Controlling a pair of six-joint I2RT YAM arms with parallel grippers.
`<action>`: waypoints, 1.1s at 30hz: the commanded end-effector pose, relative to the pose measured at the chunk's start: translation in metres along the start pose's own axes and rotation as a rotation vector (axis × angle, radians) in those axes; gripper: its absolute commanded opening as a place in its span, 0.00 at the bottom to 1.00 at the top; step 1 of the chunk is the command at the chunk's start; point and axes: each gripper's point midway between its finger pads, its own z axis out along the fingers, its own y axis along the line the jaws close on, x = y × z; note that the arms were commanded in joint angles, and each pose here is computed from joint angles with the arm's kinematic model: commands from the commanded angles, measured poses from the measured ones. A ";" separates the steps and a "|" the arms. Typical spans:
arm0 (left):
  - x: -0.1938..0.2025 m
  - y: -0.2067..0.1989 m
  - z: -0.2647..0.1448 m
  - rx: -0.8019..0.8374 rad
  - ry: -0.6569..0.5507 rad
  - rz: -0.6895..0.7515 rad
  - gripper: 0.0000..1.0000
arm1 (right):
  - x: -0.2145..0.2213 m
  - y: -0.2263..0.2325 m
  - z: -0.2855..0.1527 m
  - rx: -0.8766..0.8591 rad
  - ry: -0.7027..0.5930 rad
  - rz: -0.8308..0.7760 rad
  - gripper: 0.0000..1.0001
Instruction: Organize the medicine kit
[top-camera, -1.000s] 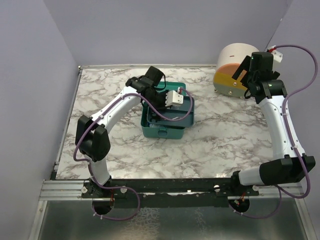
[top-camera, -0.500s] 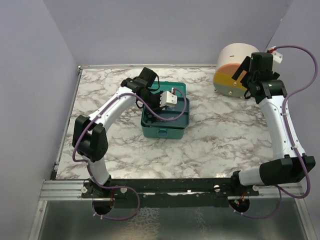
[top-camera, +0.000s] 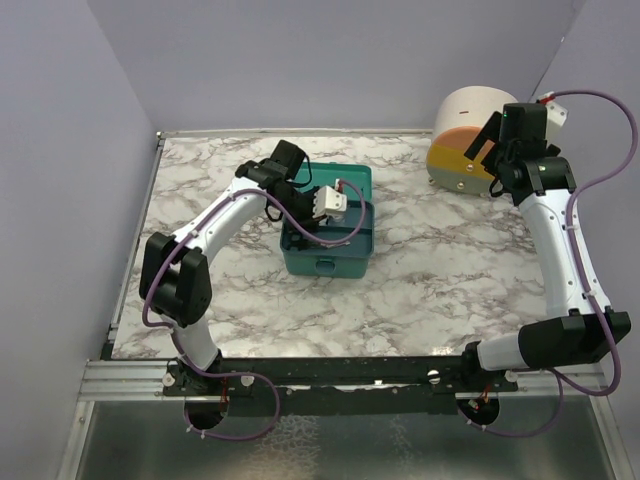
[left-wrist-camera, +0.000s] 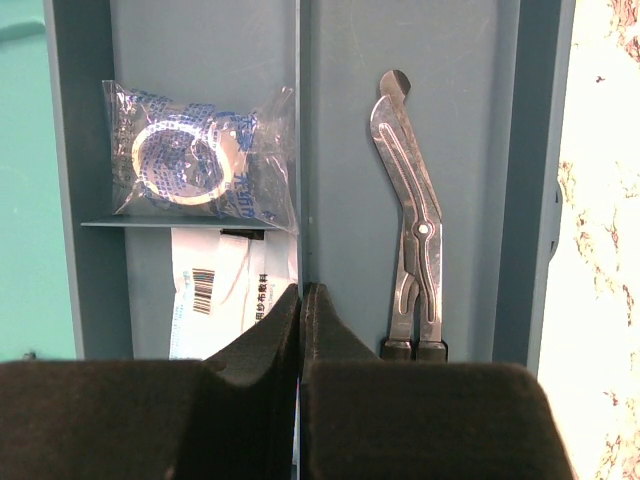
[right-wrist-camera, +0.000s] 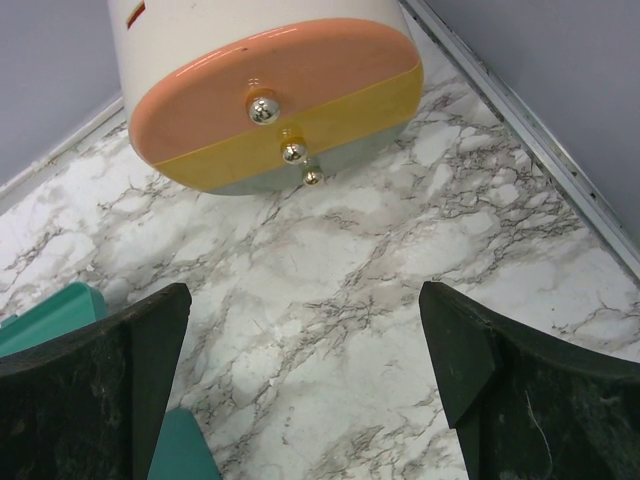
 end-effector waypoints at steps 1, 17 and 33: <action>-0.007 0.008 -0.004 -0.016 -0.049 0.035 0.00 | -0.013 0.007 -0.003 -0.020 -0.019 0.038 1.00; -0.006 0.018 0.009 0.012 -0.072 -0.013 0.00 | -0.016 0.007 -0.001 -0.009 -0.020 0.034 1.00; 0.002 -0.004 0.006 0.046 -0.058 -0.041 0.00 | -0.012 0.012 0.003 -0.023 -0.006 0.038 1.00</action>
